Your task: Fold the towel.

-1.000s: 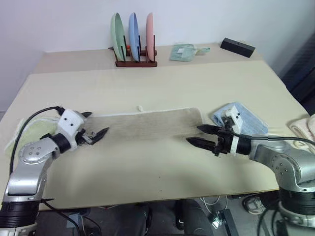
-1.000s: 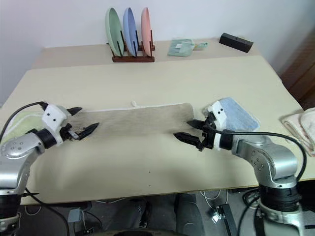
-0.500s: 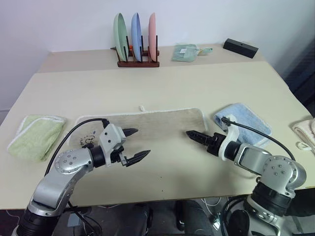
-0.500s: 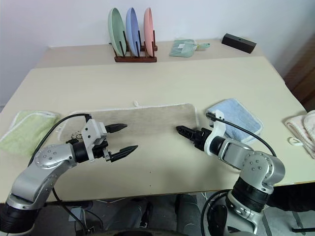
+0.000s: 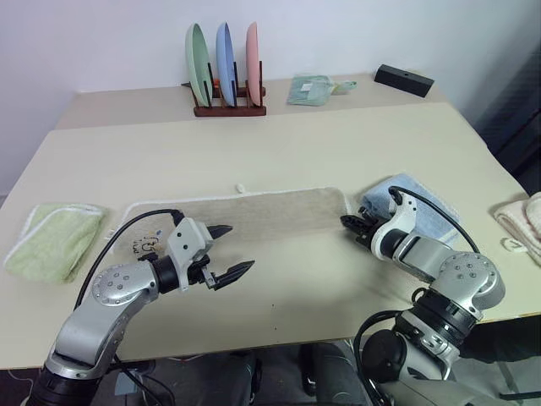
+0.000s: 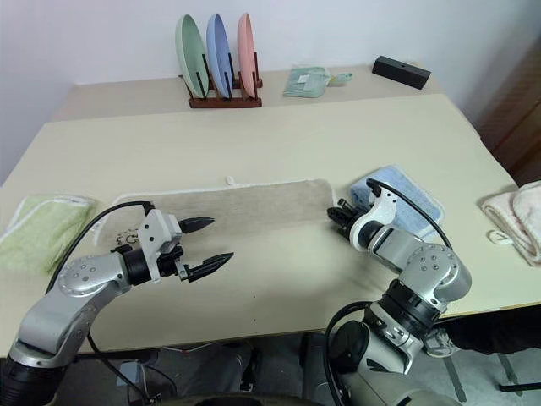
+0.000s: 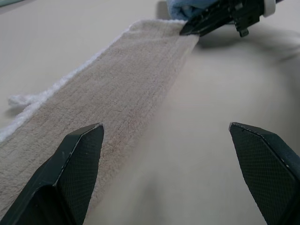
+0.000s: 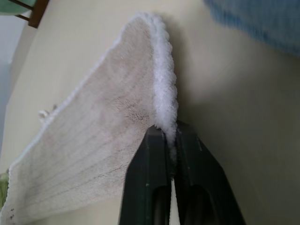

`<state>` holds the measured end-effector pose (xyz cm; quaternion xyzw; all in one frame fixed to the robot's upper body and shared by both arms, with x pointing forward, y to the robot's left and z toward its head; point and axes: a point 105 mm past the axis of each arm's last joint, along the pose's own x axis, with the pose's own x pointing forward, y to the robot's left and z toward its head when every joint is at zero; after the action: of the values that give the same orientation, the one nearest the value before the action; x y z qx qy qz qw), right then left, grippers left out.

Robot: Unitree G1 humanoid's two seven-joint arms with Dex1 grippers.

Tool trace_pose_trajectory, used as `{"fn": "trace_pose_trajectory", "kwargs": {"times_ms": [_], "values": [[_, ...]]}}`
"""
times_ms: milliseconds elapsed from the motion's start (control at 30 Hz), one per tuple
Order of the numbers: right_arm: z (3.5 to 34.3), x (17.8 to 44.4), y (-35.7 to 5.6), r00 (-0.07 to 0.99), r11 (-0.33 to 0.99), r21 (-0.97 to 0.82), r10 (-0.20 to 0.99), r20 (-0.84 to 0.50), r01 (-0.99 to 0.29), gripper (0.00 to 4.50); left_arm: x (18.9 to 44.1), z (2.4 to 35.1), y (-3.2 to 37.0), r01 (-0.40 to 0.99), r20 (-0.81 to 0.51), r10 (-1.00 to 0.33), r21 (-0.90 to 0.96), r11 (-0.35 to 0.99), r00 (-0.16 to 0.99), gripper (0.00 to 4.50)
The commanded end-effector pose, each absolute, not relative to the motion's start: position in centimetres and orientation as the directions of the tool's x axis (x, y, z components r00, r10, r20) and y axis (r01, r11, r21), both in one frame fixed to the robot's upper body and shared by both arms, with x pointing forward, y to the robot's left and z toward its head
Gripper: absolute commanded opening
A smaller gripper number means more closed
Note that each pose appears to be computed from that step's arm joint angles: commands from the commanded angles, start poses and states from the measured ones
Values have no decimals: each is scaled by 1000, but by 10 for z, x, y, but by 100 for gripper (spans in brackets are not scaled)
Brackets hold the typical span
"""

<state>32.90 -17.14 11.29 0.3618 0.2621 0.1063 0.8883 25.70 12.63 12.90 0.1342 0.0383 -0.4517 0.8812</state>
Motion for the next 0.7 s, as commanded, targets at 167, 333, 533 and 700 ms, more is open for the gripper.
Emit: {"fn": "trace_pose_trajectory", "kwargs": {"times_ms": [167,333,533,700], "values": [[175,312,-193,890,809,535,406,-209,-243,2,274,132,145,754,-171,-739,251,607,651,439],[195,305,-192,862,842,406,463,-205,-356,2,279,131,148,756,-170,-742,254,603,649,439],[210,300,-133,685,724,201,689,-237,-659,2,286,136,148,739,-150,-731,268,618,666,439],[203,310,-89,555,597,157,795,-246,-786,2,288,139,151,715,-132,-711,269,645,691,439]]}}
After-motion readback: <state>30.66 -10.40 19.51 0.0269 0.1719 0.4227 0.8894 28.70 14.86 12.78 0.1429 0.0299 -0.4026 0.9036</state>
